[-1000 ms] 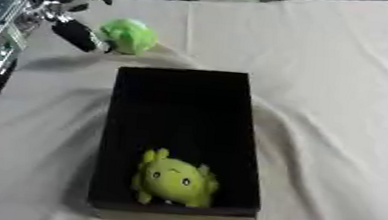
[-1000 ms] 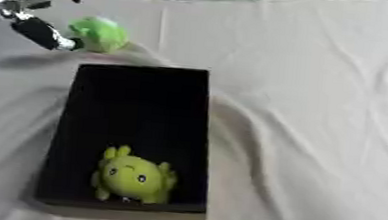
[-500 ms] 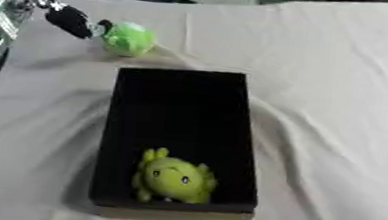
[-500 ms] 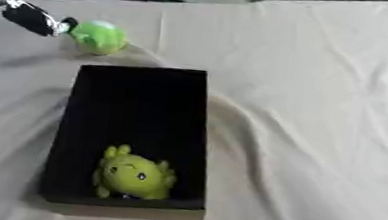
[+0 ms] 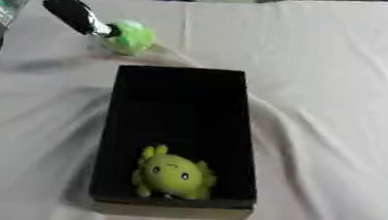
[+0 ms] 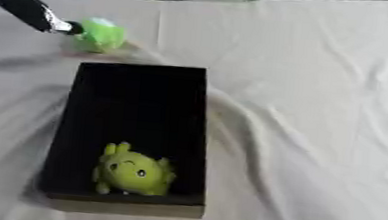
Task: Pick up objects on the table and place them in the box.
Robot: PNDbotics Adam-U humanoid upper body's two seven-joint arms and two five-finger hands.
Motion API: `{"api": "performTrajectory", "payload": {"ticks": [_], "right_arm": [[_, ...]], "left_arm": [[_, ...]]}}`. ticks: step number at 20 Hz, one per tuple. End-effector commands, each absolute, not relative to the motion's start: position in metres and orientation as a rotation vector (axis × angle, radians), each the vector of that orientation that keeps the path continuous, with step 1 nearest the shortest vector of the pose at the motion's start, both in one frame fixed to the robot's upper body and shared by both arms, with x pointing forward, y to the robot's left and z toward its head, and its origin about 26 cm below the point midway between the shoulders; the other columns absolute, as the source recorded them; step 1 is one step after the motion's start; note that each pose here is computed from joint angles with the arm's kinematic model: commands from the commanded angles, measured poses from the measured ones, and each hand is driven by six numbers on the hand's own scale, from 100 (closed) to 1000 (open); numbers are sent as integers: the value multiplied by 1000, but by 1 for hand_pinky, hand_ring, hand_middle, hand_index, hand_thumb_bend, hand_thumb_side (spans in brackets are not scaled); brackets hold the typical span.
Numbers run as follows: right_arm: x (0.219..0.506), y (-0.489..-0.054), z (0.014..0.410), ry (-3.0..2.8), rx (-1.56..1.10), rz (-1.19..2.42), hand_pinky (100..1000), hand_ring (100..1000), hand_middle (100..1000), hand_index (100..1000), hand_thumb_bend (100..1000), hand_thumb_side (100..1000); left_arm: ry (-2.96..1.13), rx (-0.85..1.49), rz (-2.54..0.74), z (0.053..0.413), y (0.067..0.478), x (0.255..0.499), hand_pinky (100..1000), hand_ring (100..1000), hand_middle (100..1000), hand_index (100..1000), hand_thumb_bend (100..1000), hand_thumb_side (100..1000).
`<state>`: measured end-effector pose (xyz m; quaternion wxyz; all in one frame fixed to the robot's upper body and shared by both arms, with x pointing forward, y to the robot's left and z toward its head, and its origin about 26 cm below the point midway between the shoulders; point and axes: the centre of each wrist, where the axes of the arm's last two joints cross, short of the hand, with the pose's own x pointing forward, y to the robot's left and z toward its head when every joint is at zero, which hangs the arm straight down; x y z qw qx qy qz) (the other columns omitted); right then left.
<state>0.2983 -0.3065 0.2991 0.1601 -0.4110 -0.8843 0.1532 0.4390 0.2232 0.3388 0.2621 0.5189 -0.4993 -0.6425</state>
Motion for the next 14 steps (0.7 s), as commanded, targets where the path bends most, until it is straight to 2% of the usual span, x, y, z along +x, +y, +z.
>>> {"api": "performTrajectory", "payload": {"ticks": [1,8,14], "right_arm": [[294,-306,310,-2562,-1184,432,818,774,688,811,100,1000],[295,-304,310,-2568,-1179,416,819,773,687,810,100,1000],[295,-303,309,-2570,-1173,402,819,772,682,810,100,1000]], "left_arm": [[-1339,1438,-1708,346,228,443,890,914,901,930,552,620],[-1314,1418,-1661,332,234,459,878,906,892,924,505,596],[-1321,1425,-1622,325,238,466,863,895,881,913,387,570]]}}
